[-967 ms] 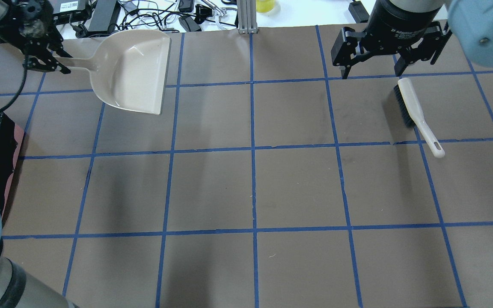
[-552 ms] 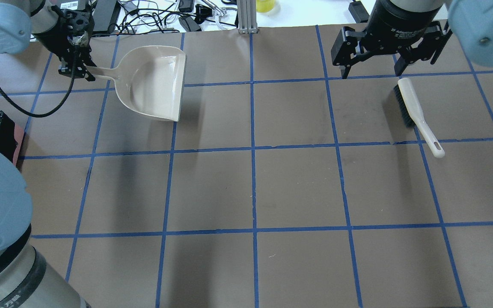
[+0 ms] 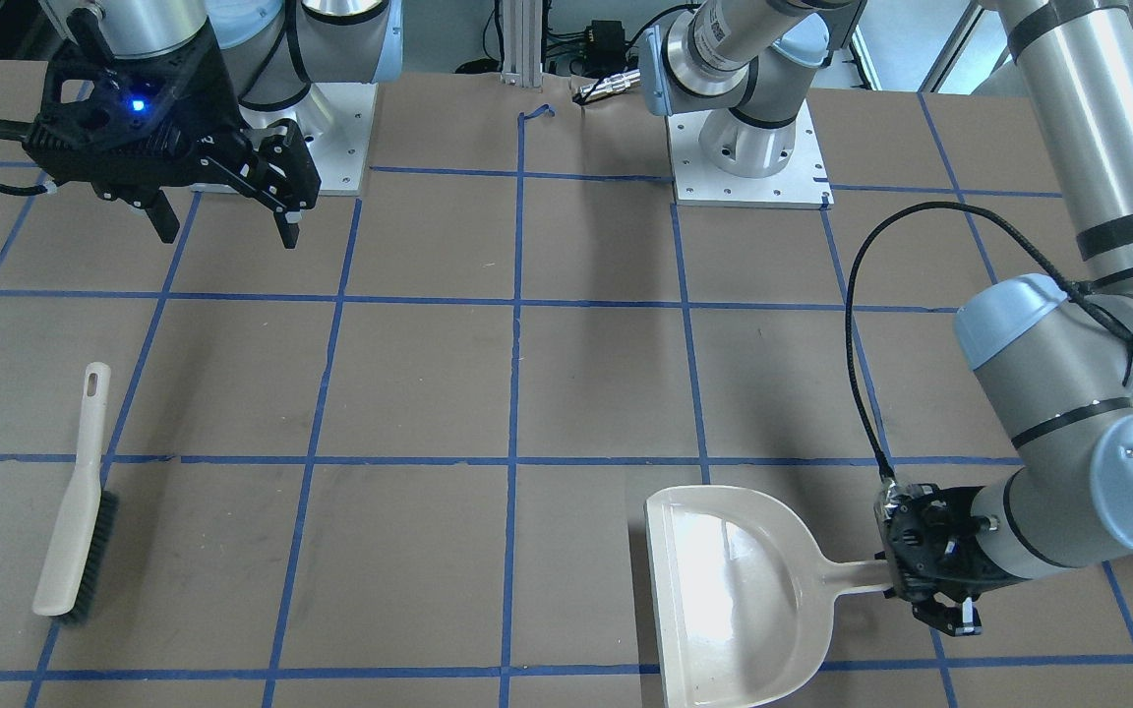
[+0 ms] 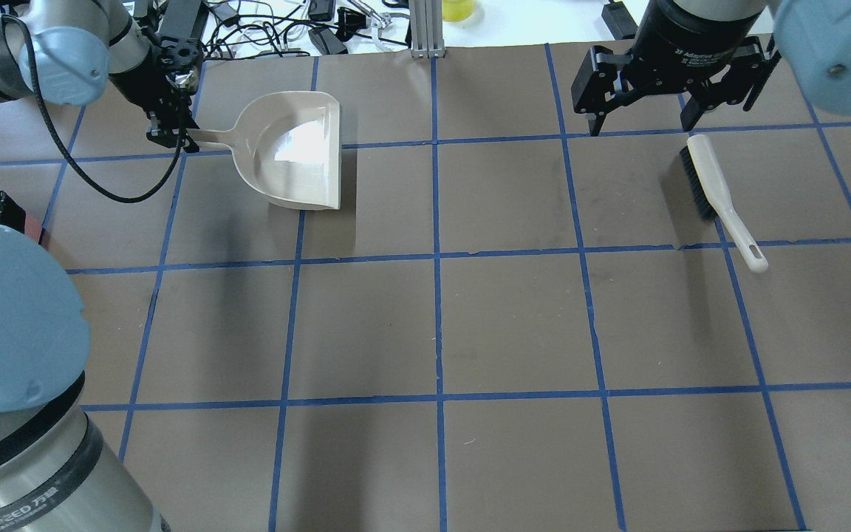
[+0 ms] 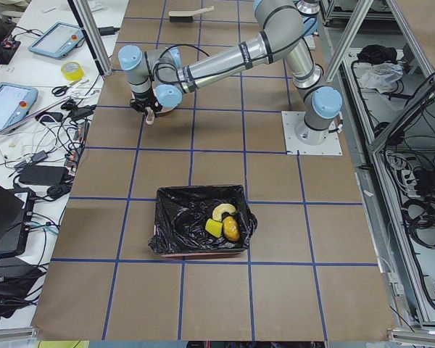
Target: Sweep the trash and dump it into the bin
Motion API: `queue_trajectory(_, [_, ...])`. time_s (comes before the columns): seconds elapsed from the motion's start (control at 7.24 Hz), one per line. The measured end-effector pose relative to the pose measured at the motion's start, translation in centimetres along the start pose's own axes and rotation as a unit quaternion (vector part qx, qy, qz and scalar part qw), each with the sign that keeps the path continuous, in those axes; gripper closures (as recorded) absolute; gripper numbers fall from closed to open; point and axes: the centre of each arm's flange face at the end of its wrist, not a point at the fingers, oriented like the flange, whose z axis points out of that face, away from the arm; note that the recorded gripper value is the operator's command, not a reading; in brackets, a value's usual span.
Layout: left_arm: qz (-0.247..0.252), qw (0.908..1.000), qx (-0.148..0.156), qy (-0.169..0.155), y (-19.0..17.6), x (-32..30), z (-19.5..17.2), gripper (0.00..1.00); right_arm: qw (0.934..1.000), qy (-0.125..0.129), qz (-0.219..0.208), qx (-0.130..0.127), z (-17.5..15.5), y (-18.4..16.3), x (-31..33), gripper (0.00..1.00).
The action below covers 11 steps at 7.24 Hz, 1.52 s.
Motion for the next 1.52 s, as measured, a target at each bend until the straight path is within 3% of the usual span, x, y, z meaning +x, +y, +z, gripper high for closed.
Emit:
queue_trajectory(0.55, [0.015,0.9998,0.001,0.01,-0.6,0.6,2.6,1.0,1.0,0.0,0.0,0.0,0.0,0.0,0.0,0.0])
queue_trajectory(0.69, [0.015,0.9998,0.002,0.013,-0.7,0.8,2.9,0.66,1.0,0.0,0.0,0.0,0.0,0.0,0.0,0.0])
queue_trajectory(0.83, [0.015,0.9998,0.002,0.015,-0.7,1.1,3.3,0.15,1.0,0.0,0.0,0.0,-0.1,0.1,0.0,0.0])
queue_trajectory(1.24, [0.0,1.0,0.003,0.0,-1.1,1.5,1.8,0.11,1.0,-0.001,0.0,0.0,-0.1,0.1,0.0,0.0])
queue_trajectory(1.52, [-0.062,0.998,0.003,-0.012,-3.1,2.9,-2.6,0.11,1.0,-0.001,0.0,0.0,-0.1,0.1,0.0,0.0])
